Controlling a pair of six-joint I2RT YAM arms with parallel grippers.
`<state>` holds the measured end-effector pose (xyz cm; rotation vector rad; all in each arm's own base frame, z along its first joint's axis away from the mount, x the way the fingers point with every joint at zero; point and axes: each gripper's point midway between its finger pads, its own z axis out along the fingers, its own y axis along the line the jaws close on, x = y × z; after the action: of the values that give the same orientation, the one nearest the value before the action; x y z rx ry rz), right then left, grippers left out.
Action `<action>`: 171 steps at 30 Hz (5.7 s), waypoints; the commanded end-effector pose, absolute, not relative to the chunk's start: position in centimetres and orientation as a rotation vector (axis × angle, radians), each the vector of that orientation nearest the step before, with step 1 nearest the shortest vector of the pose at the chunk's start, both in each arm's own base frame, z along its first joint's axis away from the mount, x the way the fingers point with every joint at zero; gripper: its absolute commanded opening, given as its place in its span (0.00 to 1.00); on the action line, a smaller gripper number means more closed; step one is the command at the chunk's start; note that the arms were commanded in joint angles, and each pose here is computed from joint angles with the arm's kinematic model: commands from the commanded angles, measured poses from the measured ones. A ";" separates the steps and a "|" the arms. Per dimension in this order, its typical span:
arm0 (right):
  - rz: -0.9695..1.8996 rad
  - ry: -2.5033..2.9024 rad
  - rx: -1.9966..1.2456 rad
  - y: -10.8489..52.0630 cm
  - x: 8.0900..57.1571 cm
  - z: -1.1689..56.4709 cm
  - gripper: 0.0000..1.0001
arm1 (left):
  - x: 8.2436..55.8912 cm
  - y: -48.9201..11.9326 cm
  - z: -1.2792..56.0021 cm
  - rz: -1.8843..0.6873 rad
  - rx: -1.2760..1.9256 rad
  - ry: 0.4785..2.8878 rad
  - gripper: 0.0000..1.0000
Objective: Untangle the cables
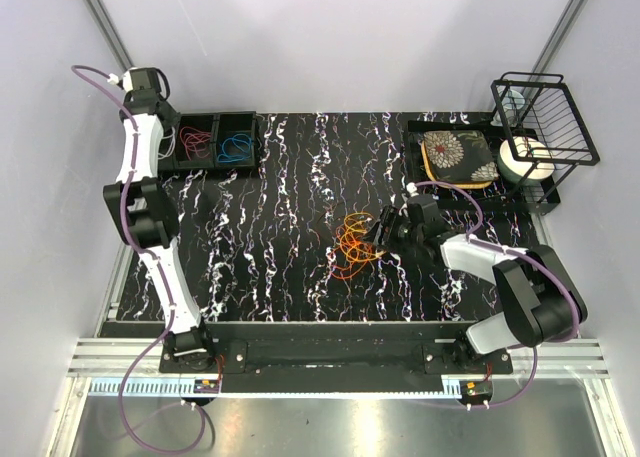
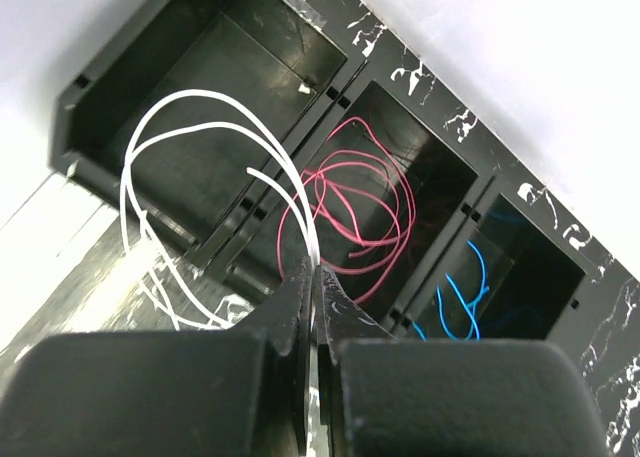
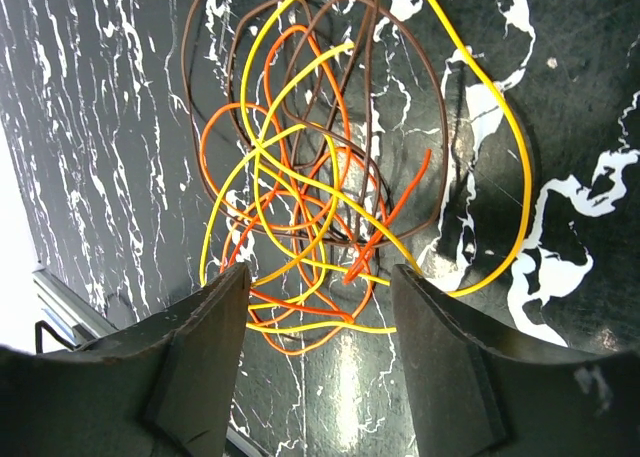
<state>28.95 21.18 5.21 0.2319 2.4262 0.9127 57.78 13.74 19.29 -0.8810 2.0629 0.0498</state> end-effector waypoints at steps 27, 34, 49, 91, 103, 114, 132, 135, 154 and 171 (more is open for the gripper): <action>0.904 2.430 0.211 21.8 30.4 5.9 0.63 | 60.1 18.8 28.1 0.270 -0.863 1.670 0.99; 0.913 2.420 0.199 21.8 30.3 6.1 0.63 | 58.7 16.2 28.9 0.184 -0.865 1.709 0.99; 0.948 2.350 0.192 21.5 29.4 7.2 0.65 | 49.8 4.7 33.5 0.072 -0.656 1.869 0.99; 0.933 2.176 0.249 19.5 28.2 9.6 0.63 | 30.2 -29.6 8.5 -0.720 0.168 2.492 0.65; 0.934 2.207 0.244 19.9 28.6 9.1 0.62 | 31.2 -32.6 8.3 -0.766 0.215 2.454 0.61; 0.942 2.216 0.234 20.1 28.6 8.9 0.62 | 33.0 -33.1 5.8 -0.666 0.168 2.513 0.30; 0.942 2.215 0.234 20.1 28.5 9.0 0.62 | 34.6 -29.7 25.8 -0.529 0.225 2.193 0.00; 0.939 2.214 0.236 20.0 28.5 9.0 0.62 | 33.9 -28.0 34.9 -0.533 0.235 2.017 0.00; 1.135 2.006 0.074 20.7 24.8 19.4 0.68 | 24.9 -26.7 27.9 -0.737 0.519 2.050 0.00; 1.472 1.866 -0.361 24.3 20.0 28.2 0.73 | 18.9 -31.8 29.5 -1.240 0.817 1.931 0.00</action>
<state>20.85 23.62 26.84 -0.2543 1.9000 1.4138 20.02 -30.24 25.25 0.7352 2.0858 -1.0907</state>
